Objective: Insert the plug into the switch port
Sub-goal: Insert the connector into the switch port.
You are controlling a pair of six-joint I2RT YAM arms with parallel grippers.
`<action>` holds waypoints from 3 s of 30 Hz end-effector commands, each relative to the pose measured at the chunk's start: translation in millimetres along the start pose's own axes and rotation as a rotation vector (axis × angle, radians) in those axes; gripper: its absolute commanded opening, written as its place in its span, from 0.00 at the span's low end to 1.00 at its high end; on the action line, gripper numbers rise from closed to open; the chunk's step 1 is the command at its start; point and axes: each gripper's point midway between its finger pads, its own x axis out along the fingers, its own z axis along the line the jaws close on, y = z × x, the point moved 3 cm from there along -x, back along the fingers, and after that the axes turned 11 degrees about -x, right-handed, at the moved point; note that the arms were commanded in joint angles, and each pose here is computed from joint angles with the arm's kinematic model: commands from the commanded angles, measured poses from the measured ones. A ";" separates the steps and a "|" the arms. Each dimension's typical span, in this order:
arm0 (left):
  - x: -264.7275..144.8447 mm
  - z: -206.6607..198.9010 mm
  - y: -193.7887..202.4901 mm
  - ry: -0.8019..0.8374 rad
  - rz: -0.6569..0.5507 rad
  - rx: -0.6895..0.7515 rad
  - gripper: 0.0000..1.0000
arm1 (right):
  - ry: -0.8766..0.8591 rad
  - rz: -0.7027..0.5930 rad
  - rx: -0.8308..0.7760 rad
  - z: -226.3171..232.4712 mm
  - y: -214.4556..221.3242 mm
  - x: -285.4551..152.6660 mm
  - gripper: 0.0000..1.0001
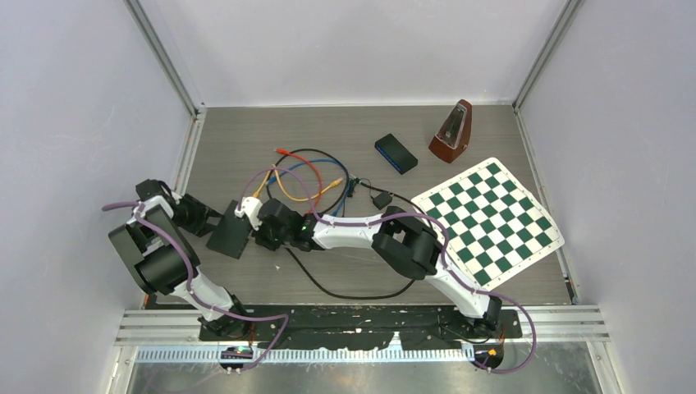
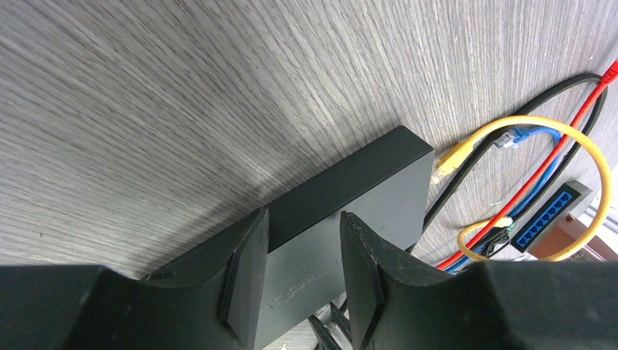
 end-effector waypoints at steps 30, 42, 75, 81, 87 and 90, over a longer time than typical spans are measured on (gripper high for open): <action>-4.8 -8.4 22.1 0.079 0.110 -0.026 0.40 | 0.110 -0.221 -0.130 -18.3 -46.2 3.6 0.05; 0.8 -1.1 32.2 0.083 0.140 -0.045 0.39 | 0.228 -0.181 -0.232 -10.3 -36.6 4.9 0.05; 12.3 13.7 61.9 0.099 0.276 -0.057 0.23 | 0.144 -0.422 -0.174 -30.1 -99.2 24.4 0.05; 18.4 10.9 69.8 0.097 0.314 -0.041 0.22 | 0.104 -0.434 -0.170 -33.2 -119.5 30.2 0.05; 20.9 11.3 74.5 0.092 0.337 -0.038 0.19 | 0.131 -0.427 -0.144 -46.2 -115.0 35.0 0.05; 20.5 10.6 73.7 0.092 0.333 -0.037 0.18 | 0.152 -0.432 -0.133 -52.2 -116.4 32.4 0.05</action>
